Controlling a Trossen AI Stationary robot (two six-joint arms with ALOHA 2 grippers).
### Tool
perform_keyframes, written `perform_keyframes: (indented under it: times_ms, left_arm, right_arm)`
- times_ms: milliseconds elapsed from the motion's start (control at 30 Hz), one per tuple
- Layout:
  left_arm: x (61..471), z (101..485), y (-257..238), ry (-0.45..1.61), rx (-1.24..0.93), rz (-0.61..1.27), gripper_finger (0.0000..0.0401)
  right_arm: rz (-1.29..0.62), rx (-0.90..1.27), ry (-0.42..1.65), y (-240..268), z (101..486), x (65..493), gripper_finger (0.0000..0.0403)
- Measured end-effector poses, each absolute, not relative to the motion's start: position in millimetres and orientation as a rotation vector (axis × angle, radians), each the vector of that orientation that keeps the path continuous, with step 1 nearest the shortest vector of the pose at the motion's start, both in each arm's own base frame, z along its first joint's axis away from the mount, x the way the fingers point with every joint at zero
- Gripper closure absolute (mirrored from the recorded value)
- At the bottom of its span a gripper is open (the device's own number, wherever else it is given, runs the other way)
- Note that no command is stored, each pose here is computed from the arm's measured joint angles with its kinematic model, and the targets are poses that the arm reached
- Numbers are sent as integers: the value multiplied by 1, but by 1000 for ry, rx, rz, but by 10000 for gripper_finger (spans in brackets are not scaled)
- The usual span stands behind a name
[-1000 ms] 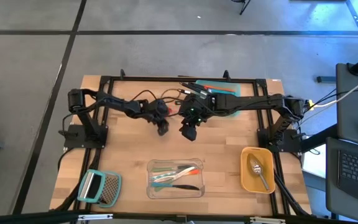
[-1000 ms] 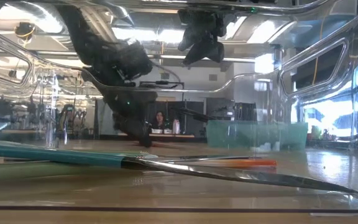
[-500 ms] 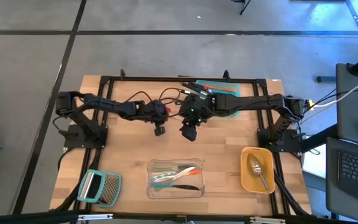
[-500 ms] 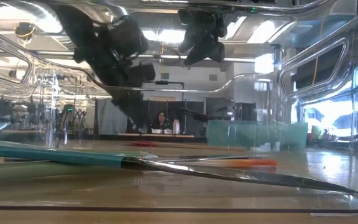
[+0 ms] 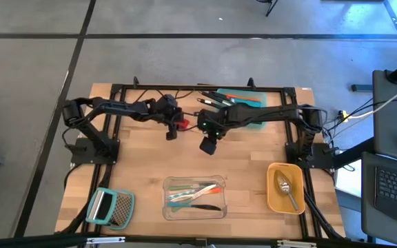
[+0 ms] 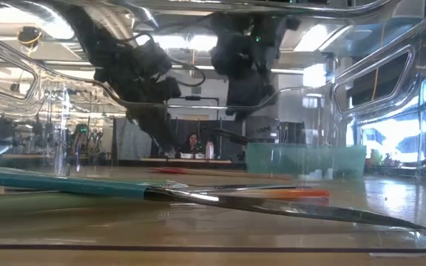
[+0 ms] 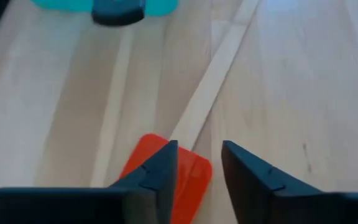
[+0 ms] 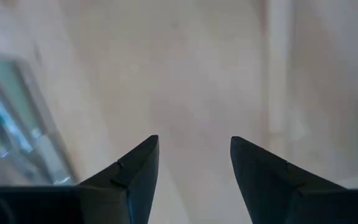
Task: Pick & Place Kitchen Items
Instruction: Put the red spatula into the green bin
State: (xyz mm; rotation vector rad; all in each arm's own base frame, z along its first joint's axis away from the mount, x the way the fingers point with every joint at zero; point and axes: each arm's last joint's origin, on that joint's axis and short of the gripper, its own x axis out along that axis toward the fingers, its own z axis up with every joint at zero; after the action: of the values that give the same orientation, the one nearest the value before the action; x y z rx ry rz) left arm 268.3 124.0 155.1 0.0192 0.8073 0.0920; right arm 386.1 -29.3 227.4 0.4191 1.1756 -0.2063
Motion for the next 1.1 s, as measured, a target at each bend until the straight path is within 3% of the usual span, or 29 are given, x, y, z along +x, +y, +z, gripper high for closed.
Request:
perform_keyframes:
  times_ms: [167,300,500,767,933,1100]
  left_arm:
    - [271,155,128,808,133,144,242]
    - [269,138,138,861,50,184,229]
    - [270,110,142,910,-176,138,238]
    - [269,116,119,945,-381,27,258]
    - [266,127,100,987,-359,-8,268]
    - [275,146,92,892,-146,46,277]
  right_arm:
    - [-143,454,1187,-25,225,388,201]
    - [-134,458,1191,-20,225,388,201]
    - [-131,469,1203,-10,225,388,201]
    - [-125,471,1210,-2,225,387,201]
    - [-122,469,1211,-1,225,387,201]
    - [-123,471,1210,0,225,387,201]
